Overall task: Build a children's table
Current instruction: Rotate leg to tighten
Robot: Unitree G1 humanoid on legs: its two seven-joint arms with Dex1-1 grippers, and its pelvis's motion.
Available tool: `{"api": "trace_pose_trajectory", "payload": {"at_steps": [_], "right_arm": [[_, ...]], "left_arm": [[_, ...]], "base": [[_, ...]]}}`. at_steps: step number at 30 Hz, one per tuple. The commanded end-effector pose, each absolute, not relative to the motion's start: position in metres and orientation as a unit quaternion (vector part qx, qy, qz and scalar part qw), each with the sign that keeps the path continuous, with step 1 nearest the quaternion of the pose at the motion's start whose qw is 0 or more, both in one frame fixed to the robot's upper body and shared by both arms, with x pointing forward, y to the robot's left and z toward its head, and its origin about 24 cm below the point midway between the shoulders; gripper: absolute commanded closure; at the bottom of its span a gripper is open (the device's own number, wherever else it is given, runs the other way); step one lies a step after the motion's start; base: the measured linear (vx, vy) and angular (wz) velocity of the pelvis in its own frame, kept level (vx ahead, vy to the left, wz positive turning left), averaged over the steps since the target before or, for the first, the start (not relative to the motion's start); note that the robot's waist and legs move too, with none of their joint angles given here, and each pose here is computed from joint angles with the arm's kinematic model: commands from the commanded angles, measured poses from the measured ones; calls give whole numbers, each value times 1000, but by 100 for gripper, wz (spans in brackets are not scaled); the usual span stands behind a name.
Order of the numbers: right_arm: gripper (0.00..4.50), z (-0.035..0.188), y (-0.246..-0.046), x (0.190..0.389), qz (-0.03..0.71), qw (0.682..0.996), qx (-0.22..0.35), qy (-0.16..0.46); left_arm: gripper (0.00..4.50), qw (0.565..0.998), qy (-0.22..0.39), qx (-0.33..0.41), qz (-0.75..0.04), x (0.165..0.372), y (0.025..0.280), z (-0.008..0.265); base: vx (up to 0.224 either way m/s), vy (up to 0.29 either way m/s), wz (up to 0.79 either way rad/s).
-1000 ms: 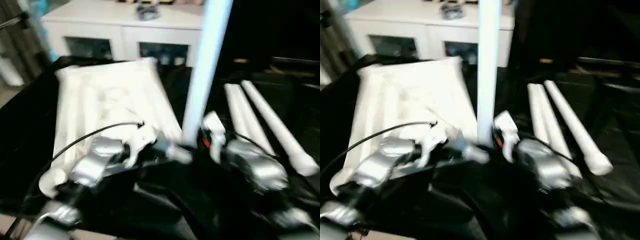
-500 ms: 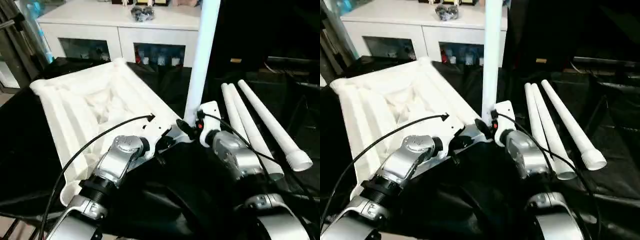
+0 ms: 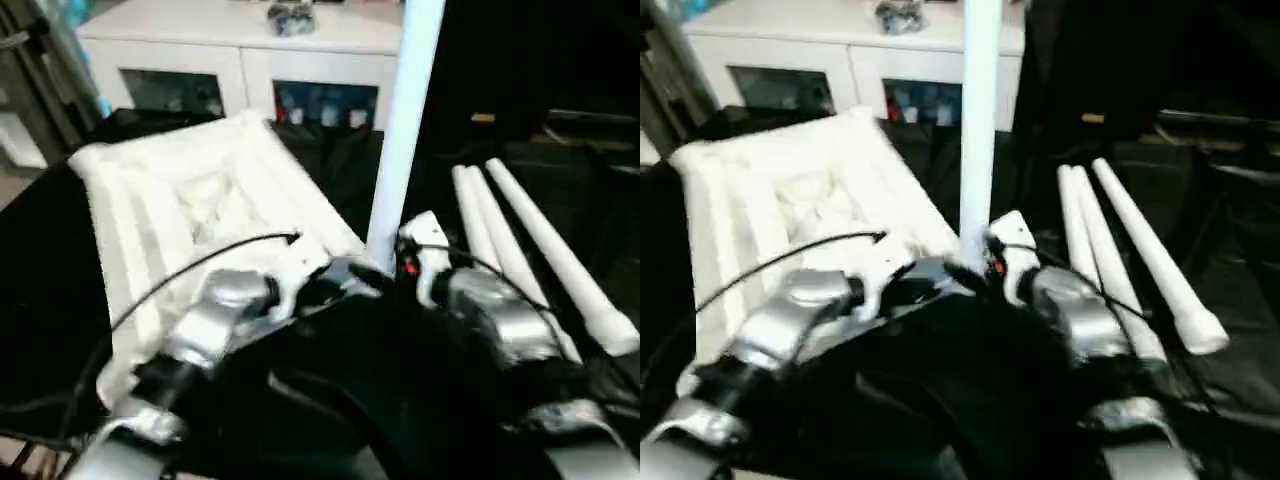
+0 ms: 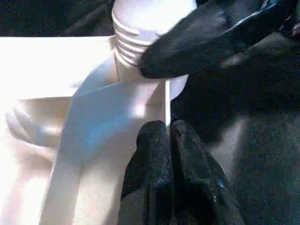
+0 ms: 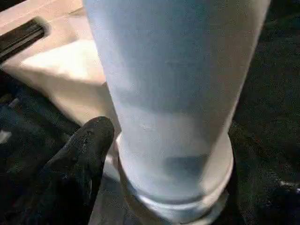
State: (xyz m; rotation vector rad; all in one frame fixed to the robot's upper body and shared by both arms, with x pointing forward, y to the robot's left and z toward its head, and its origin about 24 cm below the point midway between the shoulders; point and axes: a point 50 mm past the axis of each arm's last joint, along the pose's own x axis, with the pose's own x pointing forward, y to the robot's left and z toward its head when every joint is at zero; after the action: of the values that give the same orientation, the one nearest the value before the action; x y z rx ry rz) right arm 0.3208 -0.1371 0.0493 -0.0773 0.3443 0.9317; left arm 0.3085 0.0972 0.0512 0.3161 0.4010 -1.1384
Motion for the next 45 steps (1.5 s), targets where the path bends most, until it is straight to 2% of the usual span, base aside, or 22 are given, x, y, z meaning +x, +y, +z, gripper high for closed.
{"api": "trace_pose_trajectory", "payload": {"at_steps": [1, 3, 9, 10, 13, 15, 23, 26, 27, 28, 29, 32, 34, 38, 42, 43, 45], "right_arm": [[78, 56, -130, 310, 521, 838, -41, 159], [78, 59, -137, 304, 546, 820, -49, 166], [78, 60, -140, 296, 579, 793, -63, 179], [111, 60, -139, 295, 581, 791, -64, 179], [116, 60, -137, 292, 590, 784, -60, 183], [153, 59, -135, 291, 596, 779, -62, 187], [185, 53, -130, 286, 600, 774, -57, 194], [186, 46, -127, 291, 563, 802, -45, 194], [186, 41, -125, 297, 525, 827, -49, 193], [186, 39, -125, 300, 504, 840, -49, 195], [186, 34, -124, 309, 450, 870, -40, 199], [186, 26, -119, 321, 368, 906, -7, 207], [186, 22, -109, 324, 339, 917, 23, 210], [186, 19, -95, 326, 313, 926, 32, 211], [186, 18, -82, 328, 303, 930, 25, 205], [131, 20, -80, 331, 299, 935, 18, 191], [117, 23, -81, 333, 300, 935, 31, 185]], "left_arm": [[450, 775, 158, 154, -593, 300, 91, 60], [450, 751, 173, 168, -615, 294, 99, 58], [450, 728, 187, 177, -635, 290, 110, 57], [450, 724, 188, 177, -639, 289, 112, 58], [450, 722, 188, 177, -642, 289, 113, 58], [450, 723, 189, 178, -641, 289, 113, 58], [450, 736, 187, 174, -627, 291, 111, 55], [450, 759, 183, 170, -601, 297, 108, 54], [450, 775, 181, 164, -583, 301, 105, 55], [450, 782, 180, 161, -575, 303, 103, 56], [450, 796, 180, 158, -555, 308, 99, 56], [450, 817, 188, 164, -520, 315, 88, 56], [450, 847, 190, 153, -472, 324, 78, 59], [450, 877, 191, 134, -420, 333, 67, 61], [450, 881, 183, 127, -417, 334, 59, 61], [450, 874, 180, 134, -430, 331, 59, 59], [450, 870, 178, 137, -439, 329, 62, 58]], "base": [[0, 0, 0], [0, 0, 0], [0, 0, 0], [0, 0, 0], [0, 0, 0], [0, 0, 0], [0, 0, 0], [0, 0, 0], [0, 0, 0], [0, 0, 0], [0, 0, 0], [0, 0, 0], [0, 0, 0], [0, 0, 0], [0, 0, 0], [0, 0, 0], [0, 0, 0]]}}
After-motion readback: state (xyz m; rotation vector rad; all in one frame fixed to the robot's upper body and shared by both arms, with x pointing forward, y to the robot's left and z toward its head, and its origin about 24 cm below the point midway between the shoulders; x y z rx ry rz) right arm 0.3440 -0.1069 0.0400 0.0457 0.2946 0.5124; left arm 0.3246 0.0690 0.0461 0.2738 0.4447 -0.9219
